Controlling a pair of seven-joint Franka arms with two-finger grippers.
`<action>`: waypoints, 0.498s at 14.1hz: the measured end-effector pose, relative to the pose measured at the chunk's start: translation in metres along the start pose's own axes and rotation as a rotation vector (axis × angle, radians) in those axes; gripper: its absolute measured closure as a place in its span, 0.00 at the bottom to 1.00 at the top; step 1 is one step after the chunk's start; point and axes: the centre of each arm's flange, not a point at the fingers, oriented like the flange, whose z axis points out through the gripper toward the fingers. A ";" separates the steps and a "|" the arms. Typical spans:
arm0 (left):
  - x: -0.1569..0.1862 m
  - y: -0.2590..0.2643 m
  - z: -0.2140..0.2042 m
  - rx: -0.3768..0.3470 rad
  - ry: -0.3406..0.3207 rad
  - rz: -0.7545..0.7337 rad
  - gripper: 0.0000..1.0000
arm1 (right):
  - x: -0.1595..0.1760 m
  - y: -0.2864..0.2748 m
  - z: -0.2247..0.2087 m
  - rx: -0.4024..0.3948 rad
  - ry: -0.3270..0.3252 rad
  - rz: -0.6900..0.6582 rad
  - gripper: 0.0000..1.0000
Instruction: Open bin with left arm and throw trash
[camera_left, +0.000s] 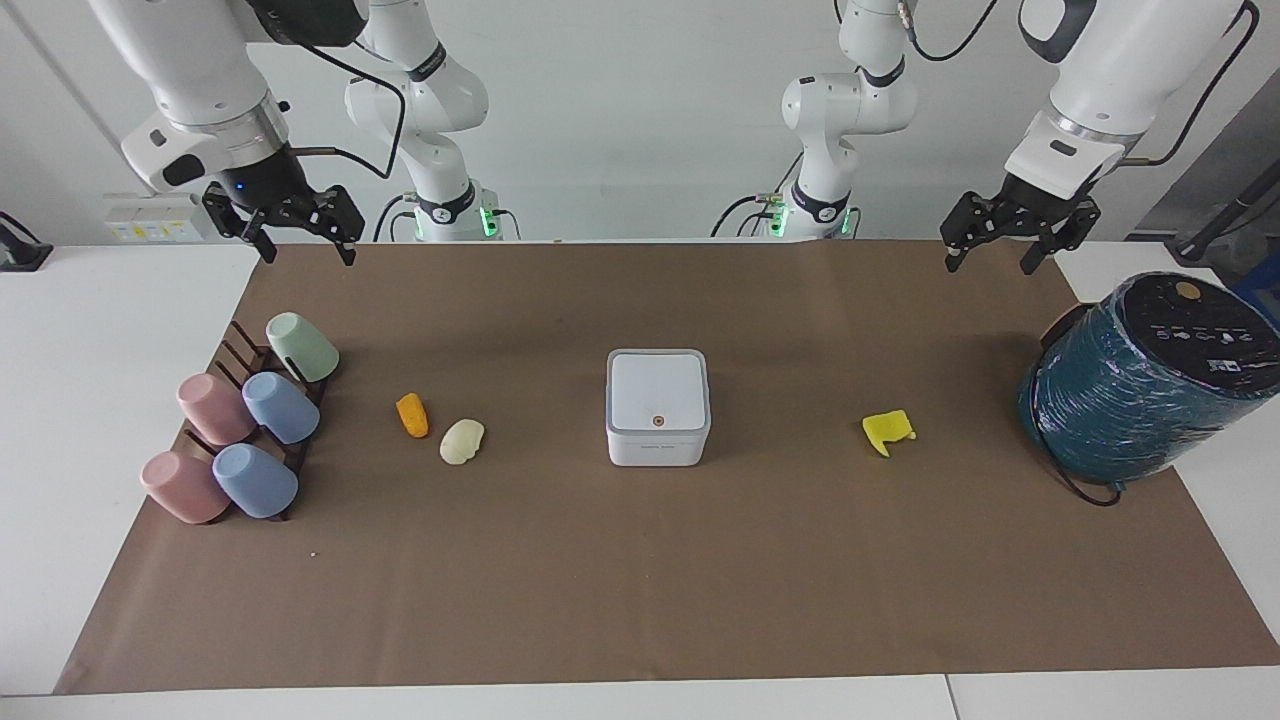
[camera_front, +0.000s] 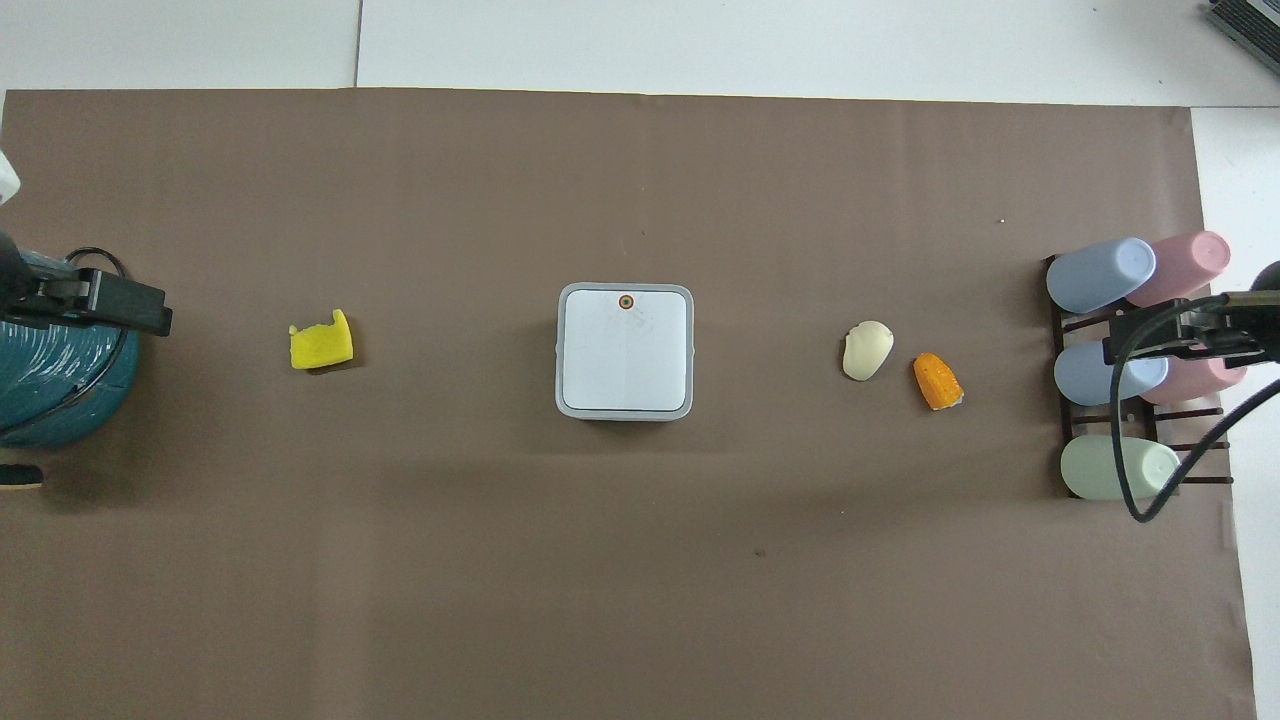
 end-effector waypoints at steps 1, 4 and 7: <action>0.001 0.004 0.001 0.000 0.011 0.006 0.00 | 0.000 0.000 0.000 0.000 -0.001 0.000 0.00; 0.005 0.014 0.000 0.002 0.054 0.026 0.07 | 0.006 -0.001 0.009 0.004 0.042 0.011 0.00; 0.009 0.035 0.002 0.001 0.088 0.063 0.44 | 0.013 -0.023 0.036 0.012 0.079 0.044 0.00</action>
